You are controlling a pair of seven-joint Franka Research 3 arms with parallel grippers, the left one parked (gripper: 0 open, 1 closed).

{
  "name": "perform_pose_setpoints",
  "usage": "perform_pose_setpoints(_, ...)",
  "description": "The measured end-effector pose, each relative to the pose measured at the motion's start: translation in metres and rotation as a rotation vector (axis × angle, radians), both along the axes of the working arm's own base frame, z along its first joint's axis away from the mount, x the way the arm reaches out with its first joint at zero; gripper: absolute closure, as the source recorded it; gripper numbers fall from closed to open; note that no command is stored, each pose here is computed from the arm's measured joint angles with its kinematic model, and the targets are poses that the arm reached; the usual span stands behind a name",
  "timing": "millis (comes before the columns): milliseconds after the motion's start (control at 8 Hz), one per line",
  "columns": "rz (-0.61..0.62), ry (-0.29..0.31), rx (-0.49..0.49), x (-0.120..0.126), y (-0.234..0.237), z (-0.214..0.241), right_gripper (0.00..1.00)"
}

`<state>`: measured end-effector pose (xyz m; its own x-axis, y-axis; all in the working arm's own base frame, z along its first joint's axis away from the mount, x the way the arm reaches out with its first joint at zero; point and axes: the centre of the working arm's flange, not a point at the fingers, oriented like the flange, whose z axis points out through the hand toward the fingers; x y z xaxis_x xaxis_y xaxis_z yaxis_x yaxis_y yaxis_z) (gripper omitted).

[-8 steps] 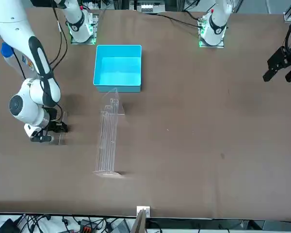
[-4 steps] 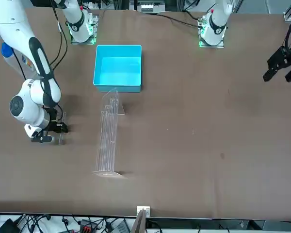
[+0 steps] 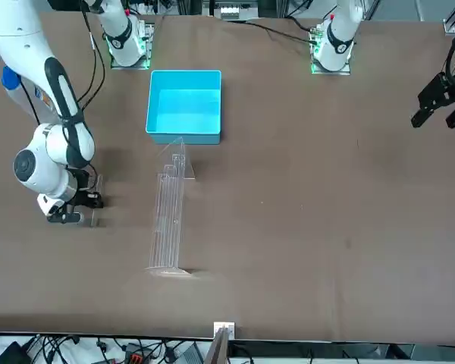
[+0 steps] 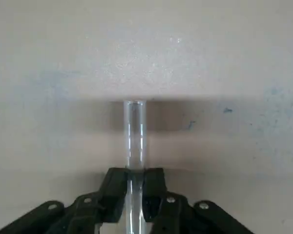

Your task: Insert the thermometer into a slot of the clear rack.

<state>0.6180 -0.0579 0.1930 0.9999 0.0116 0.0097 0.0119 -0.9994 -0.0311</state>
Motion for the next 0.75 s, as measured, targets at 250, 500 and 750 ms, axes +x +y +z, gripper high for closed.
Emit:
perform_pose_setpoints(250, 0.004, -0.008, 0.001, 0.003, 0.002, 0.003, 0.78)
perform_pose_setpoints(500, 0.011, -0.028, 0.003, 0.011, 0.006, 0.021, 0.78)
perform_pose_setpoints(750, 0.033, -0.049, 0.019, 0.016, 0.025, 0.065, 0.78)
